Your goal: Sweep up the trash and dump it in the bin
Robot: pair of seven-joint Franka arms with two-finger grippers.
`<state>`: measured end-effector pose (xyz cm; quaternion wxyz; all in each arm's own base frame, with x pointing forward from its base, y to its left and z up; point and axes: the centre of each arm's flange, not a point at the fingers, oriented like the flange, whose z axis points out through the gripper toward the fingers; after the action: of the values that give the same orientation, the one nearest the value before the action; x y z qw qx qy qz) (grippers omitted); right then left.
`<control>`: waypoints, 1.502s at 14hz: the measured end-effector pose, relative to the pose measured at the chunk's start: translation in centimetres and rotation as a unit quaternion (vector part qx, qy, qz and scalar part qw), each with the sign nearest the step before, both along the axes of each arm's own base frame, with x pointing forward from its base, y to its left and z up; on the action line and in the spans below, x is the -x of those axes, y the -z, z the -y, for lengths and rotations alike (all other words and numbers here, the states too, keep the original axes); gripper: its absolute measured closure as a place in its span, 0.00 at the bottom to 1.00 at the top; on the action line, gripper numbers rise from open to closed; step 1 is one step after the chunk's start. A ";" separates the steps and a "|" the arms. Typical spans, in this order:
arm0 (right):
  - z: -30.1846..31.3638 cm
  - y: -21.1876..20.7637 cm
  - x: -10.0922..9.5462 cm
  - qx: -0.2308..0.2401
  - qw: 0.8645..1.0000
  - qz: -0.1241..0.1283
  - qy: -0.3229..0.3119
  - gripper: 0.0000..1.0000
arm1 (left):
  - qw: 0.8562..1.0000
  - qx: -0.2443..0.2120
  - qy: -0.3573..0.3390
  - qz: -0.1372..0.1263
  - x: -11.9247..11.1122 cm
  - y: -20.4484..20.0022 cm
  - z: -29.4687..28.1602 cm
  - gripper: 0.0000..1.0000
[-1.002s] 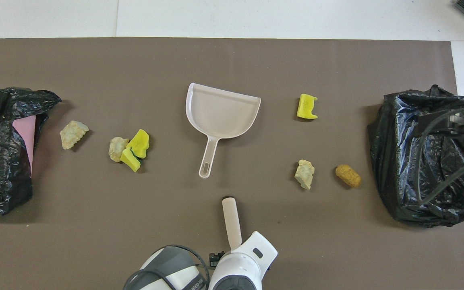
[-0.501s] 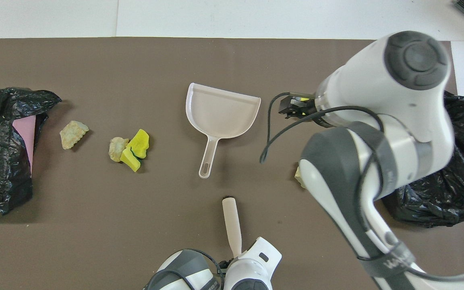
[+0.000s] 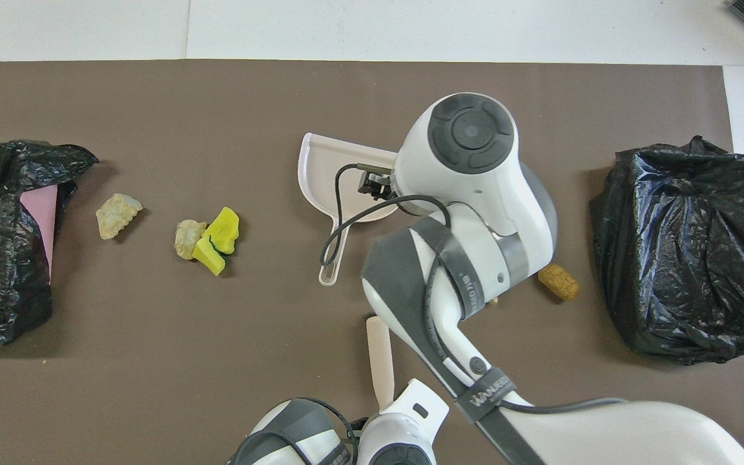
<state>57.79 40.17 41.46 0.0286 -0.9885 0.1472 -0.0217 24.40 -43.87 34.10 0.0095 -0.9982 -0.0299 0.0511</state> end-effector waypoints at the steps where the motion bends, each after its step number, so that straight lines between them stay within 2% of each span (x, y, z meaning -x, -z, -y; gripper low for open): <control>1: -1.0 0.8 0.5 0.001 1.000 -0.002 -0.003 0.00 | 1.000 -0.005 -0.007 -0.004 -0.6 -0.4 -0.7 0.74; 4: -2.9 2.5 1.3 0.000 1.000 -0.006 -0.013 0.00 | 1.000 -0.018 -0.005 -0.012 -1.1 -0.4 -3.2 0.74; 8: -4.1 5.5 2.0 0.006 1.000 -0.014 -0.022 0.00 | 0.999 -0.032 0.019 -0.012 0.1 0.2 -7.6 0.74; 10: -4.1 6.7 2.1 0.009 1.000 -0.017 -0.022 0.00 | 0.999 -0.036 0.019 -0.011 -0.1 0.4 -9.7 0.74; 12: -3.9 7.5 2.4 0.012 0.999 -0.022 -0.022 0.05 | 0.999 -0.041 0.023 -0.012 -0.8 0.7 -11.8 0.74; 15: -3.8 7.8 2.4 0.015 0.999 -0.025 -0.022 0.37 | 0.999 -0.042 0.031 -0.013 -2.3 0.1 -15.1 0.74; 16: -3.7 7.7 2.4 0.015 0.999 -0.025 -0.021 0.51 | 0.999 -0.041 0.032 -0.017 -3.0 -0.4 -16.3 0.74; 20: -3.4 7.5 1.9 0.010 1.000 -0.016 -0.018 0.91 | 0.999 -0.026 0.030 -0.019 -6.3 -2.9 -21.8 0.74; 21: -3.6 7.2 1.7 0.003 1.000 -0.006 -0.018 0.93 | 0.999 -0.022 0.028 -0.018 -7.0 -3.2 -22.9 0.74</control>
<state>56.05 43.75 34.23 0.0247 -0.9912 0.1291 -0.0153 31.38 -20.96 37.33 0.0333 -0.9971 -0.0030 0.0680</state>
